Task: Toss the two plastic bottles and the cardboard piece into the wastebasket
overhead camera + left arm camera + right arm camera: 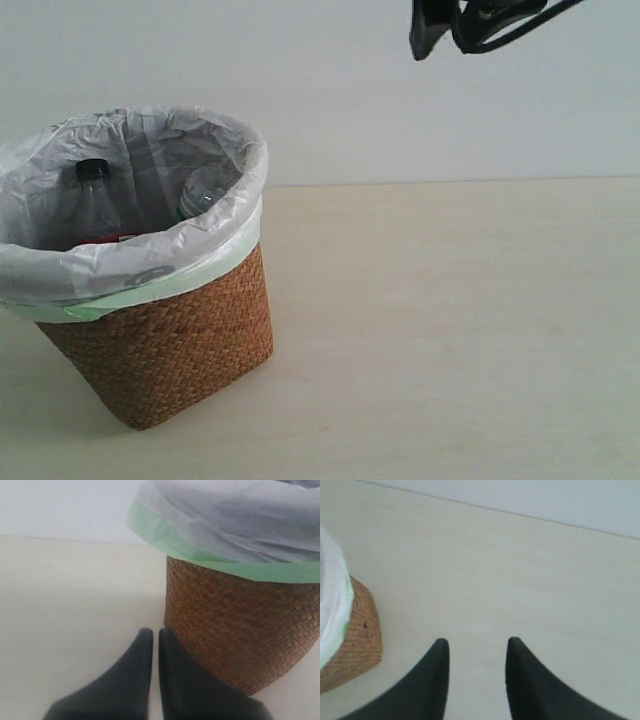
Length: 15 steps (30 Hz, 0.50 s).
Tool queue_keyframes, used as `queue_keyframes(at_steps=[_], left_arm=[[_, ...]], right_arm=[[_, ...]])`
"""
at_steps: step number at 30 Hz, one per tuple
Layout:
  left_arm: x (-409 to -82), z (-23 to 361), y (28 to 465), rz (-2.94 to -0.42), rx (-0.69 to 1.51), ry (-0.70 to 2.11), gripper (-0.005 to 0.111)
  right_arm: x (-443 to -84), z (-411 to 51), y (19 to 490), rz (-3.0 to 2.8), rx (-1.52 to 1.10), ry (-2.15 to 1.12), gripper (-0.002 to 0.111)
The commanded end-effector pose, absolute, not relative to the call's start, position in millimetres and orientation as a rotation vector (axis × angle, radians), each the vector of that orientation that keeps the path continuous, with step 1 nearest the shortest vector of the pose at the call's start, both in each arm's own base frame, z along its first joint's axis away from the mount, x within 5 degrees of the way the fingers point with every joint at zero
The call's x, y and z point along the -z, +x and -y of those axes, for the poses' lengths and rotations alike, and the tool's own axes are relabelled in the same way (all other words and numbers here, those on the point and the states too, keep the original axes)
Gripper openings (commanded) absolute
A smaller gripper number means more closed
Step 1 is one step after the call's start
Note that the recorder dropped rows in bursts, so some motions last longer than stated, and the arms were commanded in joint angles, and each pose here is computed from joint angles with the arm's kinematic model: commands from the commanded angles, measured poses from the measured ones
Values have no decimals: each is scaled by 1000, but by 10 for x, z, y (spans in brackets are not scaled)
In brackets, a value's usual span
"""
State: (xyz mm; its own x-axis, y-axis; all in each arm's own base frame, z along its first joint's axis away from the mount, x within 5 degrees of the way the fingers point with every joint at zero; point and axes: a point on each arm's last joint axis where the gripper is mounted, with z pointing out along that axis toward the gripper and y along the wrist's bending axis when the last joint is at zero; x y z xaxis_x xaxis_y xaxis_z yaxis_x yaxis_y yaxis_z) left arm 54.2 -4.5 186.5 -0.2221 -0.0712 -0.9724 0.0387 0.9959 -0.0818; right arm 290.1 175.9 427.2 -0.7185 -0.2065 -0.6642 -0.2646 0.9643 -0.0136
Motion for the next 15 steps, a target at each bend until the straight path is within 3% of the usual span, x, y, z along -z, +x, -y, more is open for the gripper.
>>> queue_keyframes(at_steps=[1,3,15], left_arm=[[-1854,44,541,-1792,101,-27,4],[-1854,44,541,-1792,101,-27,4],[-1854,44,541,-1792,101,-27,4]], right_arm=[[-4152,-1666,2879,-2428,24,-336,10],[-4033,-1647,2851,-2431,23,-331,0],[-3025,-1428,2178,-2109,-488,-239,0]])
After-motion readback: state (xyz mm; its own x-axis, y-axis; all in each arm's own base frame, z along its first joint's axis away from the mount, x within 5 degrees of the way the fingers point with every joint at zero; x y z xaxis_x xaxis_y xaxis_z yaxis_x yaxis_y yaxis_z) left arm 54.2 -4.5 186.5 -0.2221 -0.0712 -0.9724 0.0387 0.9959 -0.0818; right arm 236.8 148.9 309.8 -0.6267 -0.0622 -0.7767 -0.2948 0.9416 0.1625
